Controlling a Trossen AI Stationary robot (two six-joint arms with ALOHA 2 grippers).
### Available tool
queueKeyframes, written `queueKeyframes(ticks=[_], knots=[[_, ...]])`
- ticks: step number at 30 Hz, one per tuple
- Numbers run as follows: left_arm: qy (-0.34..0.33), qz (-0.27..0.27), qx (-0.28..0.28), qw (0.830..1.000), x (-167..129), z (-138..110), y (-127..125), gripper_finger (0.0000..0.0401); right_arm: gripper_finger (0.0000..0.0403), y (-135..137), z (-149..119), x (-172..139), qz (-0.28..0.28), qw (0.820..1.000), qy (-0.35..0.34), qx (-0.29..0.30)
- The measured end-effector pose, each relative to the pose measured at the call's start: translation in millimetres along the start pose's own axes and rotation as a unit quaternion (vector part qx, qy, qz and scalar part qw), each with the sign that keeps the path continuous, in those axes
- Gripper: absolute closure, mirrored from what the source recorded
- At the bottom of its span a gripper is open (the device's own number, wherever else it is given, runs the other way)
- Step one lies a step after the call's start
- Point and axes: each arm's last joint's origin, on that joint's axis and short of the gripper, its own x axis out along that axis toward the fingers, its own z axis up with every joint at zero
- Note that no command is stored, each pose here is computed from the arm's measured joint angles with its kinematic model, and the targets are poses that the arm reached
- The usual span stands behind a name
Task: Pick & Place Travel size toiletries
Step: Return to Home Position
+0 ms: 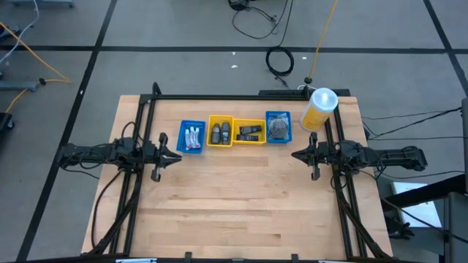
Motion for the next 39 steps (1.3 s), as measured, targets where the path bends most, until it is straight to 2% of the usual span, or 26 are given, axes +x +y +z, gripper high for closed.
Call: queueKeyframes(ticks=[7, 10, 15, 26, 39], knots=[[0.001, -0.004, -0.003, 1.0, 0.0, -0.2, -0.4, 0.0367, 0.0394, 0.0, 0.0, 0.0, 0.0, 1.0, 0.0, 0.0], [0.003, 0.0, 0.014, 1.0, 0.0, -0.5, -0.6, 0.0392, 0.0394, 0.0, 0.0, 0.0, 0.0, 1.0, 0.0, 0.0], [0.005, 0.022, -0.009, 1.0, 0.0, -0.9, 0.7, 0.0399, 0.0394, 0.0, -0.1, 0.0, 0.0, 1.0, 0.0, 0.0], [0.0, 0.026, -0.012, 1.0, 0.0, 0.2, 1.0, 0.0399, 0.0394, 0.0, 0.0, 0.0, 0.0, 1.0, 0.0, 0.0], [-0.011, 0.022, -0.013, 1.0, 0.6, 2.2, 0.9, 0.0377, 0.0394, 0.0, 0.0, 0.0, 0.0, 1.0, 0.0, 0.0]])
